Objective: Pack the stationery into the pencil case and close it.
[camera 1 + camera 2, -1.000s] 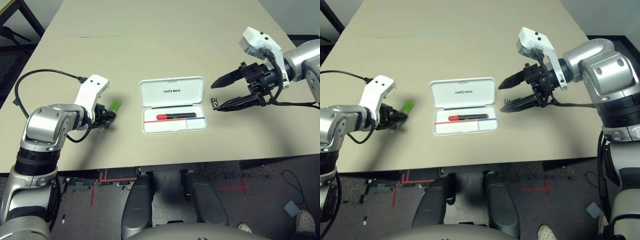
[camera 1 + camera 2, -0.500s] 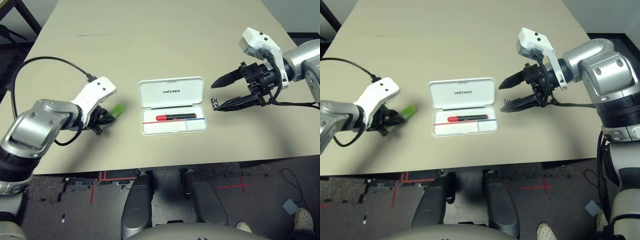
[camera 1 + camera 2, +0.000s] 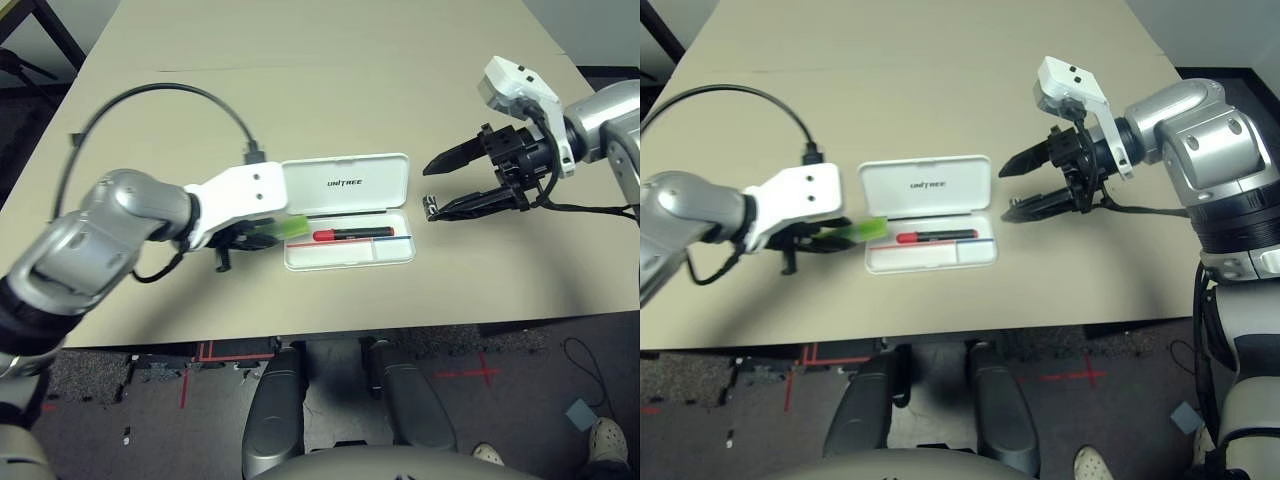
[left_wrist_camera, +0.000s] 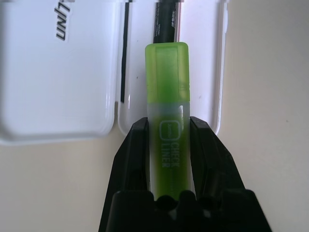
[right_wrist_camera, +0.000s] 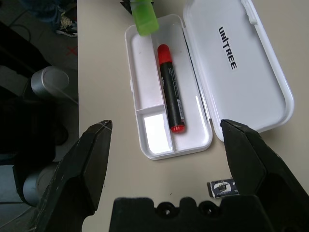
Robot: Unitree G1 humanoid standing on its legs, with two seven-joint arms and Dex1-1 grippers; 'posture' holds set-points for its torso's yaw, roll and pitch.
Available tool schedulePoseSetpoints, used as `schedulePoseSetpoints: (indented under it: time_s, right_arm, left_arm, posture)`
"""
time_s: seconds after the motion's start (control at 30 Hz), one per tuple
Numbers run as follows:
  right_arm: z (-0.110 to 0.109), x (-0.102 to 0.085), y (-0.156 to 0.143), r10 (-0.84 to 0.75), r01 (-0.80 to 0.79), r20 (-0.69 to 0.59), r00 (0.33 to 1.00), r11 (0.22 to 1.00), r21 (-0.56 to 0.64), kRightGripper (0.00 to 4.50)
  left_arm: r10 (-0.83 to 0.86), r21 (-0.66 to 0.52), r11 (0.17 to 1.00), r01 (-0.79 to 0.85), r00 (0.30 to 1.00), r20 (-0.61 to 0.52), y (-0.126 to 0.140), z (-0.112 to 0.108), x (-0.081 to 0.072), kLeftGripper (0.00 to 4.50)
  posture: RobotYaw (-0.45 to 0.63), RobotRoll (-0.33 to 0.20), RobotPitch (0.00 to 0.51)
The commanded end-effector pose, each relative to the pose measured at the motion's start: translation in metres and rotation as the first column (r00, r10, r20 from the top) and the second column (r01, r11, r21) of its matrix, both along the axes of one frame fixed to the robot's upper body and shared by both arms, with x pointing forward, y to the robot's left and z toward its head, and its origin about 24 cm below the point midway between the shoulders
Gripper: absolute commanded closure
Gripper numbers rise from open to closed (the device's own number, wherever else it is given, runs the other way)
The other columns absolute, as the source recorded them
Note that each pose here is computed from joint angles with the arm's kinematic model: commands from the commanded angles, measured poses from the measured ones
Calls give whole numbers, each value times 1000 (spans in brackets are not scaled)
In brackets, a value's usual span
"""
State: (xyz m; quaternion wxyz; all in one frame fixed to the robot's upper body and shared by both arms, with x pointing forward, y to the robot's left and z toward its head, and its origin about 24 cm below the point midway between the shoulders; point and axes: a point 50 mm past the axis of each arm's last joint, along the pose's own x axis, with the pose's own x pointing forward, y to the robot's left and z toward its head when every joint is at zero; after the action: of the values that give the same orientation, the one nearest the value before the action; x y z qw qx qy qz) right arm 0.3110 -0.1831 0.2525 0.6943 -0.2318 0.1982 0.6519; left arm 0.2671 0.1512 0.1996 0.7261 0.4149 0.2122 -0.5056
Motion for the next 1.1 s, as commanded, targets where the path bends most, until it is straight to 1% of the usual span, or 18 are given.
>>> schedulePoseSetpoints:
  time_s: [0.03,0.13,0.23,0.4,0.77,1.1]
  right_arm:
    - [1,0,1,10,-10,7,1000,1000,-15,0]
    - [-1,0,0,5,-5,8,1000,1000,-27,0]
    - [-2,-1,-1,0,0,8,1000,999,-36,0]
    - [-4,-1,-2,-6,7,11,1000,999,-48,0]
    - [-7,0,-4,-16,17,18,1000,998,-64,0]
    - [-11,1,-2,-19,21,21,1000,997,-69,0]
  left_arm:
    - [-47,34,998,47,999,-4,-9,-5,3,3419]
    - [-94,25,995,94,996,-9,-22,-7,5,3419]
    - [-123,34,992,124,992,-7,-30,-10,7,3419]
    - [-171,31,985,172,985,-30,-43,-18,5,3419]
    - [-159,23,987,160,987,-39,-50,-27,9,3419]
    - [-153,12,988,154,986,-69,-54,-29,7,3419]
  posture:
    - [32,0,238]
    - [24,0,239]
    - [15,0,240]
    - [10,0,241]
    - [1,0,242]
    - [2,0,246]
